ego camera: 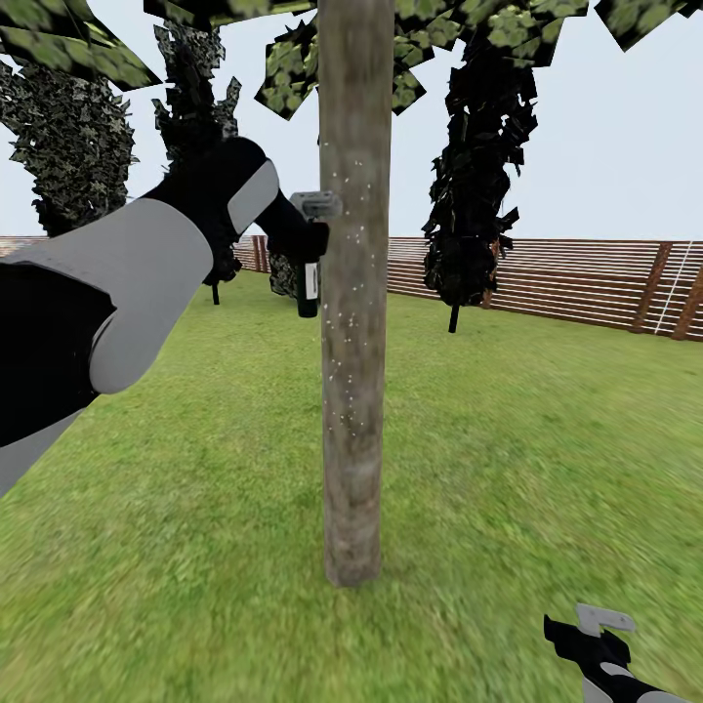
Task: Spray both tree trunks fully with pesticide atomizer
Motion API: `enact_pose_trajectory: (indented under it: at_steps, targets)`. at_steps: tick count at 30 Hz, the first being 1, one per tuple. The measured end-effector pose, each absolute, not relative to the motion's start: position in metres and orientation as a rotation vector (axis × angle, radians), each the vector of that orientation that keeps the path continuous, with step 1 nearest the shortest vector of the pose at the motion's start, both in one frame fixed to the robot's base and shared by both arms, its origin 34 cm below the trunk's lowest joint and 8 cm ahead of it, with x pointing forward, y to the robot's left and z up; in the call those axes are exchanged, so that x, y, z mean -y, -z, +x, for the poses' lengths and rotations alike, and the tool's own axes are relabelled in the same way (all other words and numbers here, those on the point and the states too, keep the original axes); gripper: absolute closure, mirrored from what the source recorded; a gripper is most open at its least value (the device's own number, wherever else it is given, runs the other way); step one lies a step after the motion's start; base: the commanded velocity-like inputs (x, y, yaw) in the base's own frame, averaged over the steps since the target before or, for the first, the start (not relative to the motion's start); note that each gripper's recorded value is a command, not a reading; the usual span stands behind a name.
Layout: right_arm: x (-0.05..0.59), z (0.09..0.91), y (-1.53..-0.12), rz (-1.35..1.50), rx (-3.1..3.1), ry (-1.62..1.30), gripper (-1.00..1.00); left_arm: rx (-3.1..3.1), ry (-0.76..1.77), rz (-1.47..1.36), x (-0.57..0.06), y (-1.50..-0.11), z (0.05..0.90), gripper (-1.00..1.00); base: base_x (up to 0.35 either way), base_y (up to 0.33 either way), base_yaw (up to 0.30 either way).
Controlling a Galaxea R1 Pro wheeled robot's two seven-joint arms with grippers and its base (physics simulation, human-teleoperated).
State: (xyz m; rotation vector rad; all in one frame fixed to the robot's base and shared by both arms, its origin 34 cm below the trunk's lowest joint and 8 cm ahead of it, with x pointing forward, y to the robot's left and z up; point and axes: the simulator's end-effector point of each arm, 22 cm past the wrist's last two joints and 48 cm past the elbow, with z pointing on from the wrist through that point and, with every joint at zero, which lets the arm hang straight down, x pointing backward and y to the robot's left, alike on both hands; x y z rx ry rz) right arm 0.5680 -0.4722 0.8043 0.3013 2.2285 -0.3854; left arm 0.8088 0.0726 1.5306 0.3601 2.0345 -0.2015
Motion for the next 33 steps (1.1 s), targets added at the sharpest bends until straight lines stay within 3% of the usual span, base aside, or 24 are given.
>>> enact_pose_trajectory:
  at_steps: [10,18,33]
  targets:
    - [0.472,0.568,-0.804,0.301,-2.228,0.386,-1.0,-2.029,0.307,0.425,-0.052,-1.528,0.802,1.0,0.0,0.0,0.0]
    - [0.472,0.568,-0.804,0.301,-2.228,0.385,-1.0,-2.098,0.145,0.35,-0.115,-1.495,0.823,1.0,0.0,0.0,0.0]
    - [0.472,0.568,-0.805,0.301,-2.228,0.386,-1.0,-1.942,0.153,0.405,-0.092,-1.549,0.819,1.0,0.0,0.0,0.0]
